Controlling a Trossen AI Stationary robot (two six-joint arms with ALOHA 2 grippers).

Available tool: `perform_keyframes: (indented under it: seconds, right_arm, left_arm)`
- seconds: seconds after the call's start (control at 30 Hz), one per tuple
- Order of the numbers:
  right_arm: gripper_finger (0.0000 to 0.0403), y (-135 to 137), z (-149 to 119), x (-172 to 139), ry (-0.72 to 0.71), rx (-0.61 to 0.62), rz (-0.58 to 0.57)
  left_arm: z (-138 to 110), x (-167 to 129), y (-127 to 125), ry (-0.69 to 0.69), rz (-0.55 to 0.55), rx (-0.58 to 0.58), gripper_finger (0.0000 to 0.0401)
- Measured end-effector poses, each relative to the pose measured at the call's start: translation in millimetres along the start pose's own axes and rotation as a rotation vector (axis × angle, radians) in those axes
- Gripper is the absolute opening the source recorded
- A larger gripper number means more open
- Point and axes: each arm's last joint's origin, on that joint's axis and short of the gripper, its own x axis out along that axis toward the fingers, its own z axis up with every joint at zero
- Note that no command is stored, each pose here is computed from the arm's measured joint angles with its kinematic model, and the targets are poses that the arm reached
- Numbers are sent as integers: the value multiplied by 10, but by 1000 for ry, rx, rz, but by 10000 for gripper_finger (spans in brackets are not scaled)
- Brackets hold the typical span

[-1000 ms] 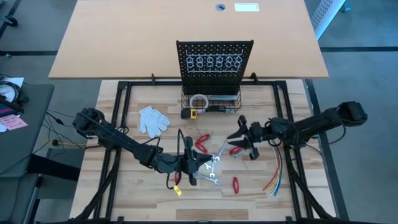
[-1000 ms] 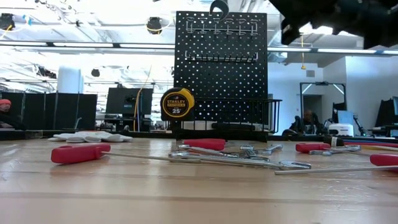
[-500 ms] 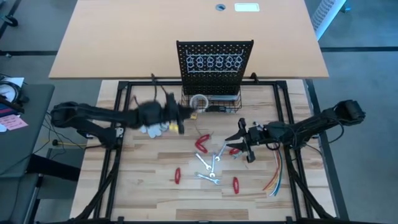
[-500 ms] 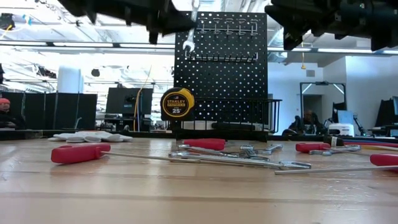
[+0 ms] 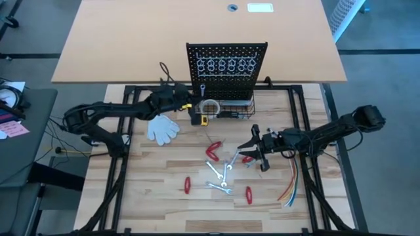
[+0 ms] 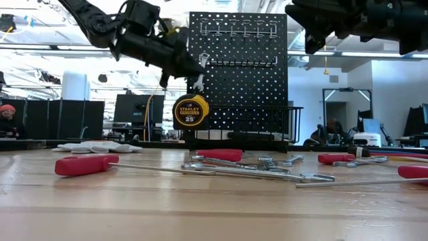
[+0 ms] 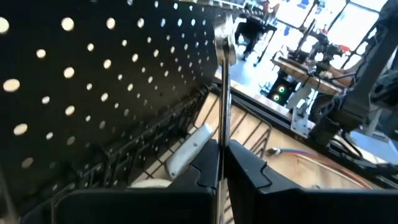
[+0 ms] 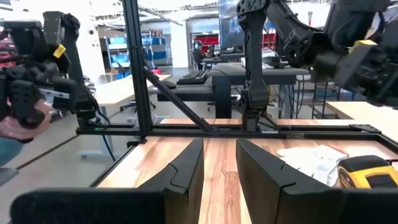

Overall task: Hang tools onto peg board
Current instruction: Hang the silver wrench on the peg board

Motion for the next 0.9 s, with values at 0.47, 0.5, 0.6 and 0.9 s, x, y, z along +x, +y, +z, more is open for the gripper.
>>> perform_keyframes:
  seconds: [0.47, 0.5, 0.6, 0.9]
  right_arm:
    - [102, 0, -9, 0, 9, -1, 0]
    - [102, 0, -11, 0, 11, 0, 0]
    - [102, 0, -12, 0, 13, 0, 0]
    - [102, 0, -15, 0, 16, 0, 1]
  left_arm:
    - [91, 77, 40, -36, 21, -7, 4]
    - [92, 76, 46, -37, 27, -7, 4]
    - [91, 76, 56, -38, 44, -9, 4]
    - [113, 64, 169, -42, 99, -25, 4]
